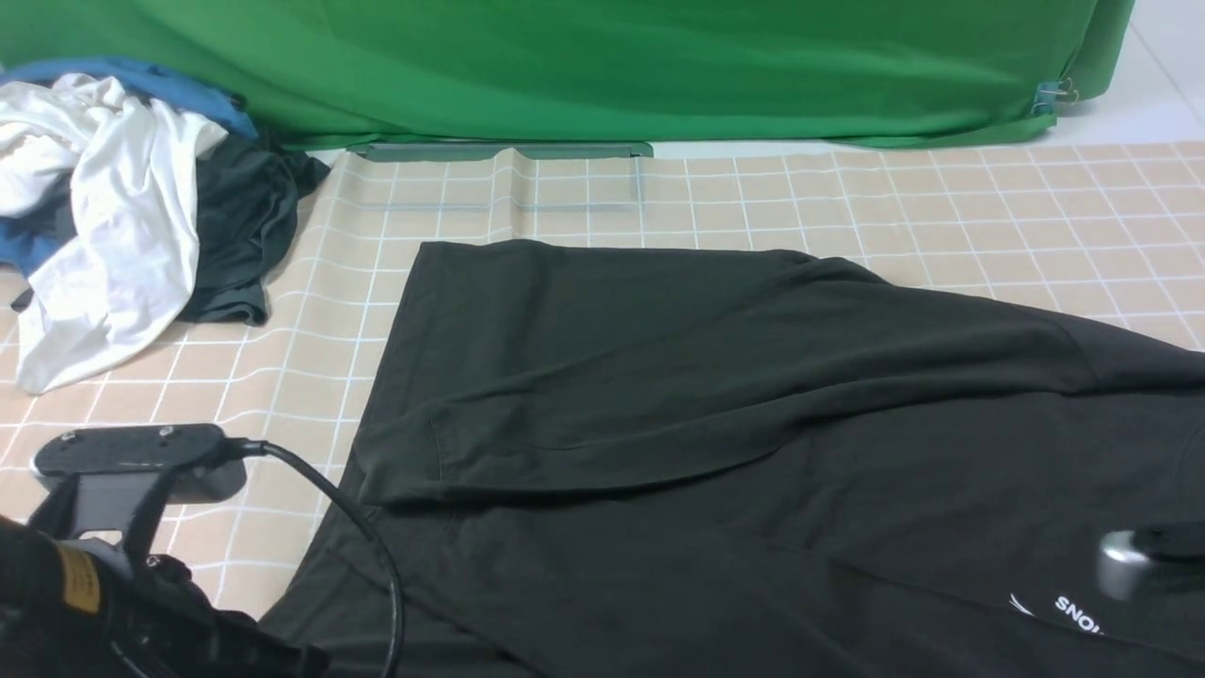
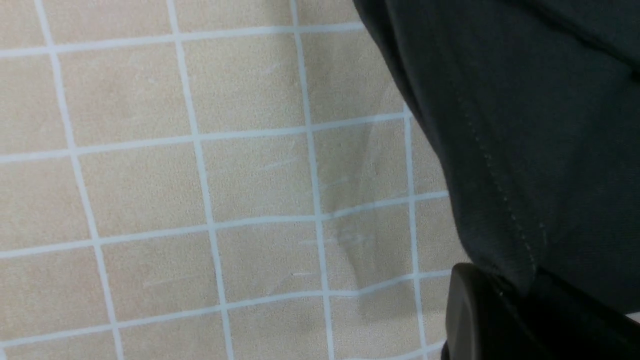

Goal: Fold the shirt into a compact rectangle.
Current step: 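Grasp the near edge of the shirt at its hem and shoulder corners, then fold the black garment in half by bringing its near edge over to the far edge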

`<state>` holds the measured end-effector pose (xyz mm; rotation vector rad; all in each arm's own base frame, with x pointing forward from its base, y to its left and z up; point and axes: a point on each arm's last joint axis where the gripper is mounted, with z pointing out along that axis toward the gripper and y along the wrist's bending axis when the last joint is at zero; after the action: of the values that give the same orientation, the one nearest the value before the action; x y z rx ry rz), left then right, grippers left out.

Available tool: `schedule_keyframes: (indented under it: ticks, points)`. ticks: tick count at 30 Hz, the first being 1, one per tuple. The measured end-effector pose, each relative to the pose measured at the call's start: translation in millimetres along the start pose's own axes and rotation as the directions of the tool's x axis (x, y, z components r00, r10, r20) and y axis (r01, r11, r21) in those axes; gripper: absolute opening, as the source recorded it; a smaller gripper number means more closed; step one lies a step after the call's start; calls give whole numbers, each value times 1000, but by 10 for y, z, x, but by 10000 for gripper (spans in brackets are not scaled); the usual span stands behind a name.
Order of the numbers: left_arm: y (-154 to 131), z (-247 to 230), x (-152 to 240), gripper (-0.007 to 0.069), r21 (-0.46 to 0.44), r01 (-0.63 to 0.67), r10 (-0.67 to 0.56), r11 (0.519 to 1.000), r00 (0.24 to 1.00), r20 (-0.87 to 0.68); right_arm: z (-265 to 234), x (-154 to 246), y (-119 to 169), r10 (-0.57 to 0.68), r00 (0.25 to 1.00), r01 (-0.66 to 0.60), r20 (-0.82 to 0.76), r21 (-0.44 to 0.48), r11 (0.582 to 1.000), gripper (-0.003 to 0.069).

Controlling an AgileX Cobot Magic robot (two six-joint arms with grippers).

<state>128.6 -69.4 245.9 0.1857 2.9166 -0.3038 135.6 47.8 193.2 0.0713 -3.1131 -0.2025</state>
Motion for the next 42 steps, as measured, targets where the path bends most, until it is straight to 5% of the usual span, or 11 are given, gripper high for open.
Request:
schedule_keyframes:
  ticks: [3,14,19,22,36,42]
  points:
    - [0,0,-2,34,0,0,0,1000,1000,2,97,-25,40,13,999,-14,-36,-44,999,493]
    - [-6,0,-26,34,6,0,0,1000,1000,29,404,-179,-6,44,994,-43,-97,13,999,468]
    - [-14,-2,-62,34,18,29,-30,999,997,67,467,-223,-38,5,989,3,-151,55,998,160]
    - [-24,-40,-95,34,25,47,-49,999,995,85,442,-252,-23,-25,989,32,-146,45,998,60]
    - [9,-417,-745,34,62,163,-174,985,942,285,-441,-726,96,-164,981,152,100,119,981,49]
    - [48,-284,-1127,34,52,193,-199,980,934,297,-539,-1094,8,-128,984,111,124,134,985,49]
